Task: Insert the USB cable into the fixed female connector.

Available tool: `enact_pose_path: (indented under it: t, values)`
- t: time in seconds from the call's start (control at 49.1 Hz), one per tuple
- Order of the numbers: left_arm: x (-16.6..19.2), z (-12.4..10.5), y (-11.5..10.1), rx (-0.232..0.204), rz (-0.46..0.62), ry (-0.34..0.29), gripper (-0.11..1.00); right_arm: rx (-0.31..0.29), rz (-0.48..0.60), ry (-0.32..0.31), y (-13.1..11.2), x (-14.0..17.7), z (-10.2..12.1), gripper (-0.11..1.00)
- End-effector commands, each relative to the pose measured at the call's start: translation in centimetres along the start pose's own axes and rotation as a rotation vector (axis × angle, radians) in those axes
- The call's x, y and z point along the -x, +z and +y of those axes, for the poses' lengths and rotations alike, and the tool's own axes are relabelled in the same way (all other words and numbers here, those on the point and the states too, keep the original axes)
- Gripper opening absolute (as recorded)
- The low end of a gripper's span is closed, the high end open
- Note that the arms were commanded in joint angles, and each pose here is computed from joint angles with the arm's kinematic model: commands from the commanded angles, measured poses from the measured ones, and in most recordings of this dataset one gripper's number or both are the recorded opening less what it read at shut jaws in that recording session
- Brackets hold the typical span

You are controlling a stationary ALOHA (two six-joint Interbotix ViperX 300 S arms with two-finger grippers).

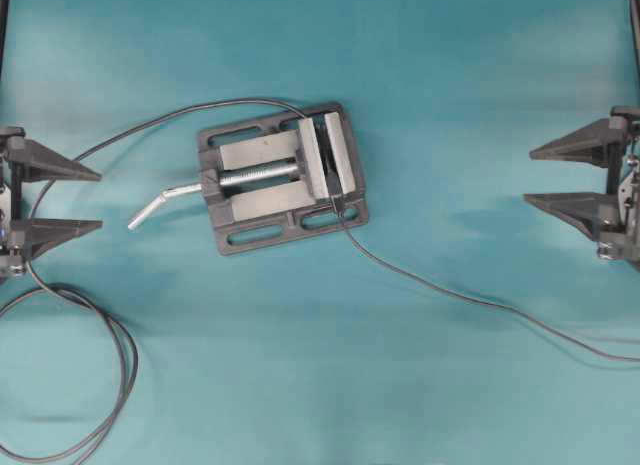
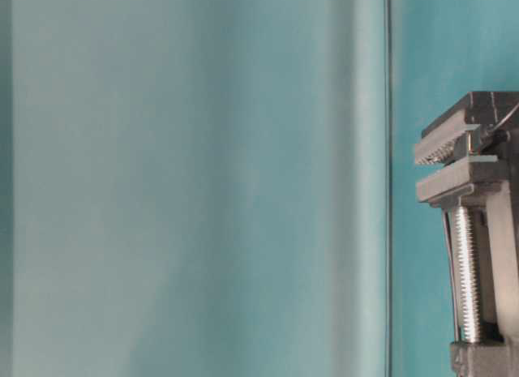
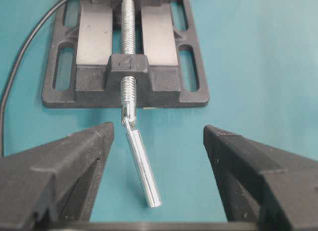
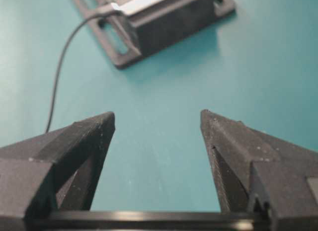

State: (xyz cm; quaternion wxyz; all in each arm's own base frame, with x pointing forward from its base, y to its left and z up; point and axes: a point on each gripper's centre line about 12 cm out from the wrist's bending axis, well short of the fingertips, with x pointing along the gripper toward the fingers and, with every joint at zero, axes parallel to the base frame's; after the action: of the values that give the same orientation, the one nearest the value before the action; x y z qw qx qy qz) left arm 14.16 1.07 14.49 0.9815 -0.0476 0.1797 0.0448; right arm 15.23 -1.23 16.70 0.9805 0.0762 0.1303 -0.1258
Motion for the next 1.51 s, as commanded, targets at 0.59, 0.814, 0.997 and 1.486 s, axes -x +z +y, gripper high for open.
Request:
enact_pose_path:
  t: [0.59, 0.814, 0.997, 1.486]
  values:
    - [-0.1, 0.0, 0.5, 0.005, -0.015, -0.001, 0.88, 0.054, 0.086, 0.211, -0.7, 0.3, 2.6, 0.73]
    - [-0.1, 0.0, 0.6, 0.003, -0.015, -0.001, 0.88, 0.061, 0.146, 0.322, -1.1, 0.7, 3.9, 0.73]
    - [-0.1, 0.0, 0.6, 0.005, -0.015, -0.001, 0.88, 0.073, 0.112, 0.310, -0.3, 0.5, 4.0, 0.73]
    - [-0.1, 0.0, 0.5, 0.005, -0.015, -0.001, 0.89, 0.212, 0.024, 0.213, -0.8, 0.3, 2.3, 0.73]
